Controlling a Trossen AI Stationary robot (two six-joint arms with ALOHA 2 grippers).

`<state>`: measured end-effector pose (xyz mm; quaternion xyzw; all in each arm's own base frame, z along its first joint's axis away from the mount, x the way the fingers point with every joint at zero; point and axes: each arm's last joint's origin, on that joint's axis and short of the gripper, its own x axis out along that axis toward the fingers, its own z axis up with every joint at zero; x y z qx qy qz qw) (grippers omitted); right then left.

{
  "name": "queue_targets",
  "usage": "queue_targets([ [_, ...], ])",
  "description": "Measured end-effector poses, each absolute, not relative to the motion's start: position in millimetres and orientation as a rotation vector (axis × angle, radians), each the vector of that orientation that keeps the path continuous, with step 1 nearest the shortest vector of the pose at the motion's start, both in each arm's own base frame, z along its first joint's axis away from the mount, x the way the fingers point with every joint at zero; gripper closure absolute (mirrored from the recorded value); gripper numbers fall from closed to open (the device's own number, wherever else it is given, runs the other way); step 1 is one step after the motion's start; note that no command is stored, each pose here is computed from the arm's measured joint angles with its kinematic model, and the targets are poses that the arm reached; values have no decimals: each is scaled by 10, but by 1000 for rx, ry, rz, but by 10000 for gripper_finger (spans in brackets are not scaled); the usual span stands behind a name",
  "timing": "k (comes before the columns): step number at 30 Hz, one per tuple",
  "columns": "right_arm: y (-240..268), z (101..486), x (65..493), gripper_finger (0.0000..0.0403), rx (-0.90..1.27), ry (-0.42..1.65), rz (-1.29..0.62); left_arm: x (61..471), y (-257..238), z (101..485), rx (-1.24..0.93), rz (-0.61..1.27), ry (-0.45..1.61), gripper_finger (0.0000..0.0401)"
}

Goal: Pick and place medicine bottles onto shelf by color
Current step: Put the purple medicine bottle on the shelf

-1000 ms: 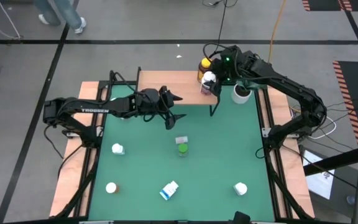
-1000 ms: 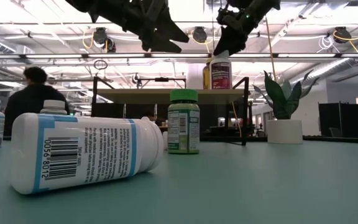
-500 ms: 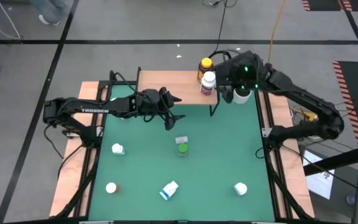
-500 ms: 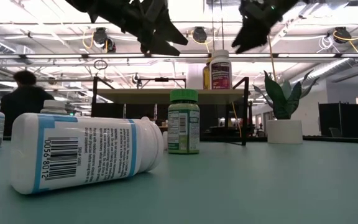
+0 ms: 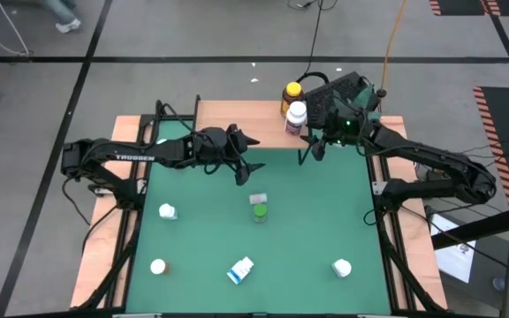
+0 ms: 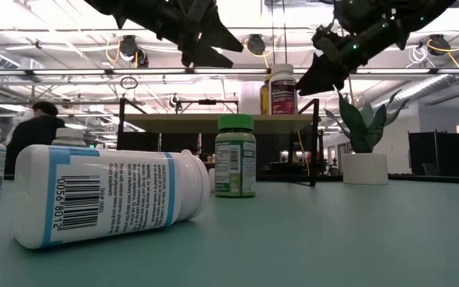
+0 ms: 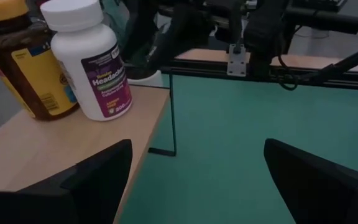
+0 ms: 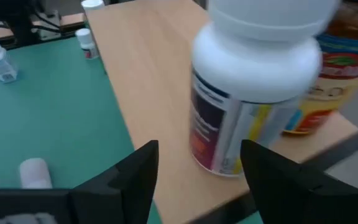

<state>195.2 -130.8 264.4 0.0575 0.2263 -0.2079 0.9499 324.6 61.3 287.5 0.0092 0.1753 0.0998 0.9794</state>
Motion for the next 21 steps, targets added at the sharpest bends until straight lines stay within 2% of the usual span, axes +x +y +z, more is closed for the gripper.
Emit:
queue_targets([
  [21,-1368,2621,2051,195,95,421,-450,3245,613,2872,40,197,359,34],
])
